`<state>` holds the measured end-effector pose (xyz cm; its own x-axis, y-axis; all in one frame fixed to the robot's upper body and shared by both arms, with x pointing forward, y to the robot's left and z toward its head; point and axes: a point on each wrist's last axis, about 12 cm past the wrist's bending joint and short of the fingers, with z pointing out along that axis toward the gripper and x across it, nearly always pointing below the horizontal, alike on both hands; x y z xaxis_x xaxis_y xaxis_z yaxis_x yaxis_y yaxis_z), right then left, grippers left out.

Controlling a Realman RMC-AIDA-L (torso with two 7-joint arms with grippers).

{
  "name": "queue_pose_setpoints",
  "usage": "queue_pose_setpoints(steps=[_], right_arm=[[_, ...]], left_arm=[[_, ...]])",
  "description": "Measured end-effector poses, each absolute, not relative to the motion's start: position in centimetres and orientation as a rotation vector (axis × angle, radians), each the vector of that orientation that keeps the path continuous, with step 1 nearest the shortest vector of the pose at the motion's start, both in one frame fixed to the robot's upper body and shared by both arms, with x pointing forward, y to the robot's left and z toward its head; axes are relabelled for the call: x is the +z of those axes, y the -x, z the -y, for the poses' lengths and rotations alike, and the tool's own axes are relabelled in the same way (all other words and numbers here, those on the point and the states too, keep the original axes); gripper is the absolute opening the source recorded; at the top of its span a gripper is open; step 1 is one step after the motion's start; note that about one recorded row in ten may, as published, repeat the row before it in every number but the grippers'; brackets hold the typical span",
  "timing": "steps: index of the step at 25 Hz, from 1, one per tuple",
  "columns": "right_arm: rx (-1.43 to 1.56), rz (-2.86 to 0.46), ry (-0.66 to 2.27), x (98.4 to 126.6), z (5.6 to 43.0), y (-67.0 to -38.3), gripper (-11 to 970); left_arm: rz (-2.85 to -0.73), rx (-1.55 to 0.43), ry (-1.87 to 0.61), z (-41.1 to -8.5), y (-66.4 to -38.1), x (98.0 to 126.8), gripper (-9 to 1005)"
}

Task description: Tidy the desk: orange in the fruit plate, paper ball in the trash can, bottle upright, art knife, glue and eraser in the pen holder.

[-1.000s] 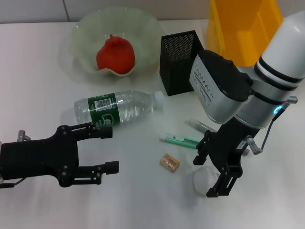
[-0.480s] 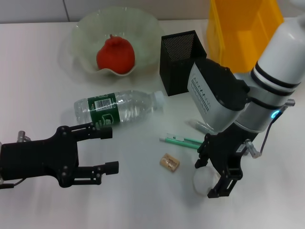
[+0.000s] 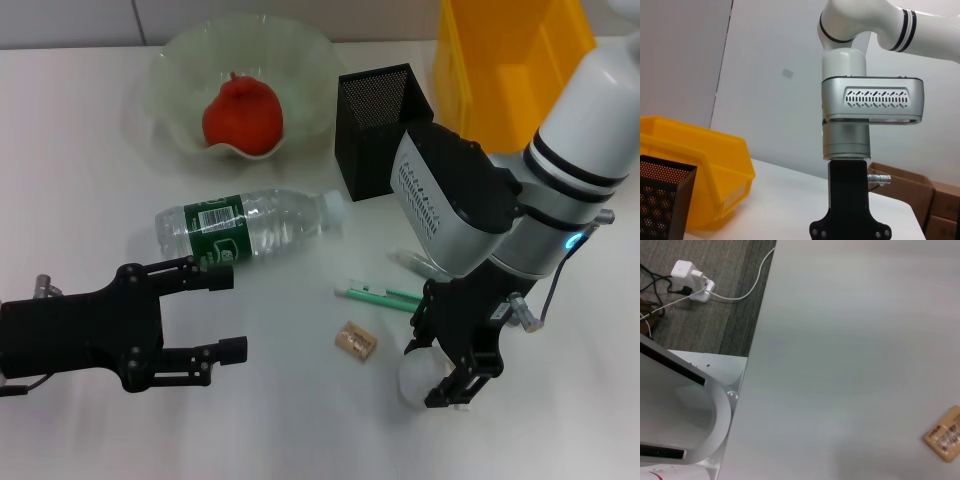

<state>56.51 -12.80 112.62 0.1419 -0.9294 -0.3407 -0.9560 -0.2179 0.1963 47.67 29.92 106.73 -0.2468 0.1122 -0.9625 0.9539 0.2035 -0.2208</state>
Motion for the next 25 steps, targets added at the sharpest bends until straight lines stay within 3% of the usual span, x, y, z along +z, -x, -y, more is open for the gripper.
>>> queue_pose_setpoints(steps=[12,15,25], right_arm=[[0.683,-1.910,2.258,113.1,13.3,-56.6,546],[0.861,-1.835,2.008,114.7,15.9,-57.2,547],[1.000,-1.658,1.605,113.8,20.9,-56.2,547]], left_arm=[[-1.570,-1.162,-1.039,-30.0,-47.6,106.7,813],[-1.567,-1.161,-1.041,-30.0,-47.7,106.8,813],[-1.551,-1.156,-1.012,-29.9,-48.0,107.0,812]])
